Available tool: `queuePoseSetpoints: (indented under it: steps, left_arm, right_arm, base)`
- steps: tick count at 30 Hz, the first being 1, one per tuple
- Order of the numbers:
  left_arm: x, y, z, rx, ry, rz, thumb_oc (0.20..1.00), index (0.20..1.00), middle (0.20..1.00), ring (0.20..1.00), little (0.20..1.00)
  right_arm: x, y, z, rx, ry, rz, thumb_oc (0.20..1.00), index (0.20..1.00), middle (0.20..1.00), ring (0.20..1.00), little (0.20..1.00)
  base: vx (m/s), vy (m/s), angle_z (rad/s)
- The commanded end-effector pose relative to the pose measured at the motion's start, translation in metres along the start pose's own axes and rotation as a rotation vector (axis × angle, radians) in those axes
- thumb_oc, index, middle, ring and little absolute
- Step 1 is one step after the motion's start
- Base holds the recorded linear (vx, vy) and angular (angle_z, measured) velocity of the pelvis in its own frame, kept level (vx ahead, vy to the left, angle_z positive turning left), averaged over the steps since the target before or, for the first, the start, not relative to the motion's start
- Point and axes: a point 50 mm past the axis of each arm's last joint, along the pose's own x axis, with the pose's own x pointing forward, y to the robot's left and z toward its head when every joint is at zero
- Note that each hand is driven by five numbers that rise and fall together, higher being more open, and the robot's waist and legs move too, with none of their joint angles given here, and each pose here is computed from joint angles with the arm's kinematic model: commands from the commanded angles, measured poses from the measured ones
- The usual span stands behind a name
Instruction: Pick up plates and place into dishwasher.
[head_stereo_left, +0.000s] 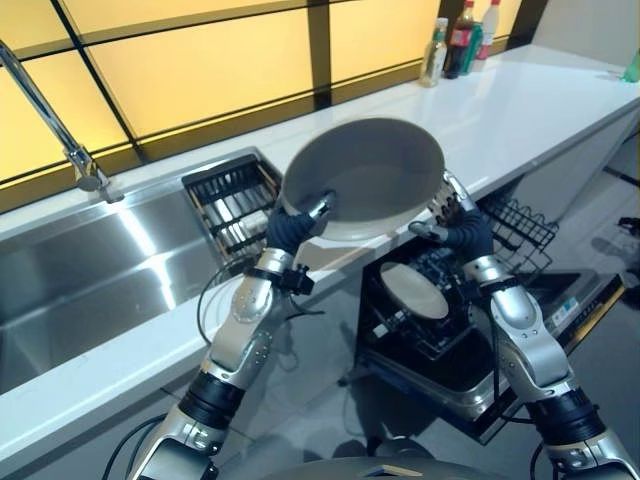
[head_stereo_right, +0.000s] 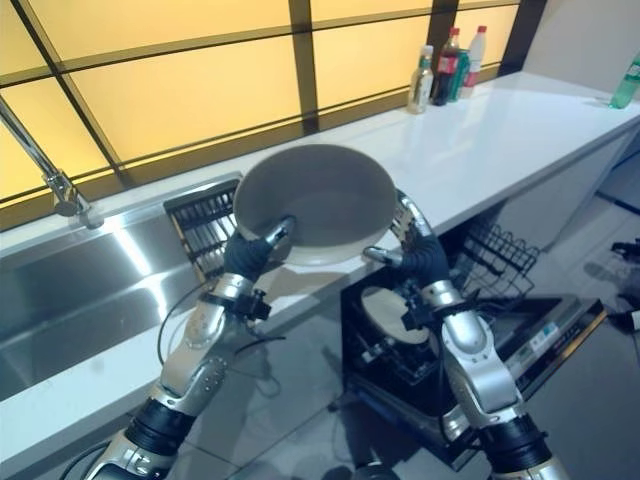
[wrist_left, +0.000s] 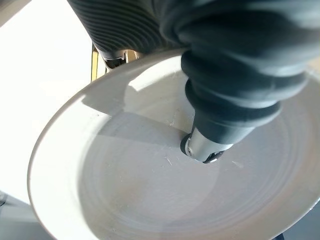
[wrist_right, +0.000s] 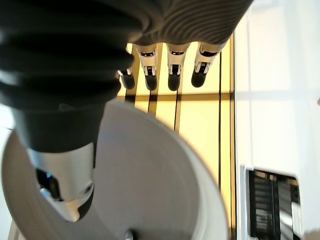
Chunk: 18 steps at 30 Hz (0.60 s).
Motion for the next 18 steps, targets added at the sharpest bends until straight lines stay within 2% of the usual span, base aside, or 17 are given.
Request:
queuePoseSetpoints:
  steps: [1,4,9,10,11,12,18]
  left_arm:
    - [0.003,-0.004,0.008,-0.029,-0.048,-0.066,0.2,0.2,0.2,0.2,0.2]
    - [0.002,-0.005,0.005,-0.042,-0.037,-0.074,0.2,0.2,0.2,0.2,0.2]
    - [0.0,-0.005,0.0,-0.053,-0.021,-0.098,0.2,0.2,0.2,0.2,0.2]
    - [0.0,-0.005,0.0,-0.048,-0.021,-0.101,0.2,0.2,0.2,0.2,0.2]
    - [-0.001,-0.005,0.0,-0.043,-0.02,-0.103,0.2,0.2,0.2,0.2,0.2]
    - [-0.001,-0.006,0.0,-0.038,-0.02,-0.103,0.2,0.2,0.2,0.2,0.2]
    - [-0.001,-0.003,0.0,-0.035,-0.017,-0.097,0.2,0.2,0.2,0.2,0.2]
  right_arm:
    - [0.018,0.021,0.038,0.136,-0.185,0.144,1.0,1.0,1.0,1.0,1.0]
    - [0.019,0.03,0.036,0.195,-0.162,0.195,1.0,1.0,1.0,1.0,1.0]
    - [0.023,0.035,0.034,0.175,-0.131,0.233,1.0,1.0,1.0,1.0,1.0]
    - [0.023,0.035,0.034,0.173,-0.129,0.241,0.887,0.887,0.887,0.887,0.887]
    - [0.023,0.036,0.034,0.172,-0.127,0.248,0.567,0.567,0.567,0.567,0.567]
    - [0.023,0.036,0.034,0.171,-0.126,0.255,0.2,0.2,0.2,0.2,0.2]
    - [0.021,0.035,0.033,0.151,-0.128,0.277,0.2,0.2,0.2,0.2,0.2]
  base:
    - [0.0,0.0,0.0]
    - [0.01,-0.008,0.01]
    - [0.02,-0.019,0.05]
    - [0.02,-0.013,0.03]
    - [0.0,0.0,0.0]
    - [0.0,0.0,0.0]
    - [0.0,-0.007,0.03]
